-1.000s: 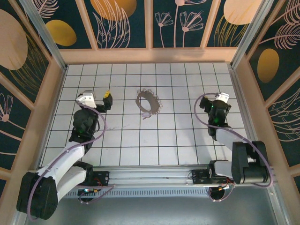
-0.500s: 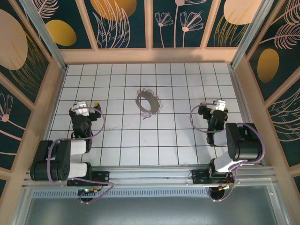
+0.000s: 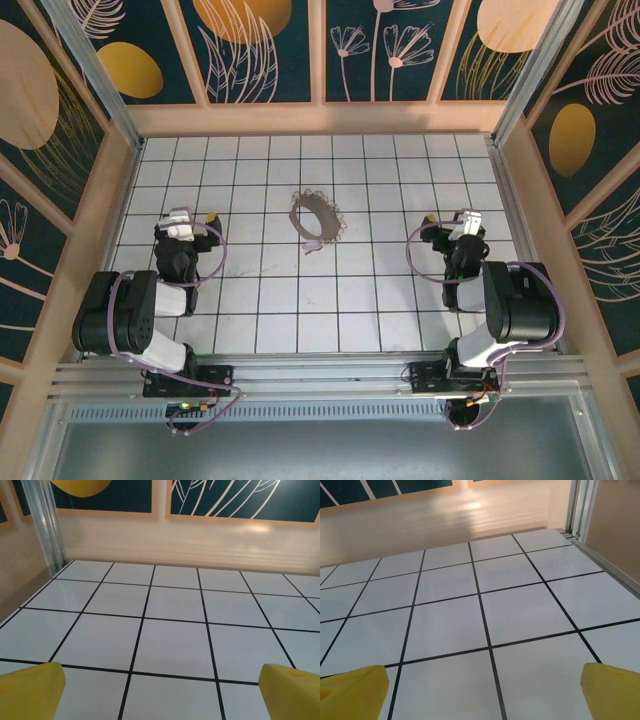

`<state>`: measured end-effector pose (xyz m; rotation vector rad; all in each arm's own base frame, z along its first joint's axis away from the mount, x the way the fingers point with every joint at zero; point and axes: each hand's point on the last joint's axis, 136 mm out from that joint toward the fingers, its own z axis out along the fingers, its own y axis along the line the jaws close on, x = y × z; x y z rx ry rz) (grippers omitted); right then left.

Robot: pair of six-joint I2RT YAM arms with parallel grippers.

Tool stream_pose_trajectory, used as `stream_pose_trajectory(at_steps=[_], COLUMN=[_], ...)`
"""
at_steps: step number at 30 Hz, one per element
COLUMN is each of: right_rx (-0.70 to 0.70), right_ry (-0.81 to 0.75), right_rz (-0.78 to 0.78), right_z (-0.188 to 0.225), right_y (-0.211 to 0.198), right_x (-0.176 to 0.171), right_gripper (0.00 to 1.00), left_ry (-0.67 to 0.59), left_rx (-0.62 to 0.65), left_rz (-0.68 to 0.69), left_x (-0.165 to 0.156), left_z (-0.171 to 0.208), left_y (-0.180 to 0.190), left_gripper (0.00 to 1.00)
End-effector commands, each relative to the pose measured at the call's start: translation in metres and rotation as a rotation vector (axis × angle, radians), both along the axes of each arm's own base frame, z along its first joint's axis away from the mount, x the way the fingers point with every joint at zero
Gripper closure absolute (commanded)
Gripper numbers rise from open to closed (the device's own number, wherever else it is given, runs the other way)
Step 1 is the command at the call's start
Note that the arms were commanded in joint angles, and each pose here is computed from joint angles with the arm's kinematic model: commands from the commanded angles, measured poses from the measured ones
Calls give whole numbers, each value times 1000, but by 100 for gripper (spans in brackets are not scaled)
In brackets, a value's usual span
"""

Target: Put the keys on the keyring

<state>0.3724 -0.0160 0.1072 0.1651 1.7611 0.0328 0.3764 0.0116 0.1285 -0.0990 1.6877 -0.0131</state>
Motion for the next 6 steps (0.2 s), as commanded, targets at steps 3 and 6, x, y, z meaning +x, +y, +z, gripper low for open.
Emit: stream_pose_trajectory(at_steps=[3, 6], right_rx=[-10, -10], right_ry=[-49, -52], right_rz=[23, 23], right_z=[14, 14], right_y=[2, 2], right_x=[5, 5], right_gripper=[1, 1], left_ry=[-20, -19], left_rx=[-6, -6], left_rz=[-4, 5], left_x=[3, 3], left_z=[6, 6], left_y=[1, 2], left_gripper=[1, 1])
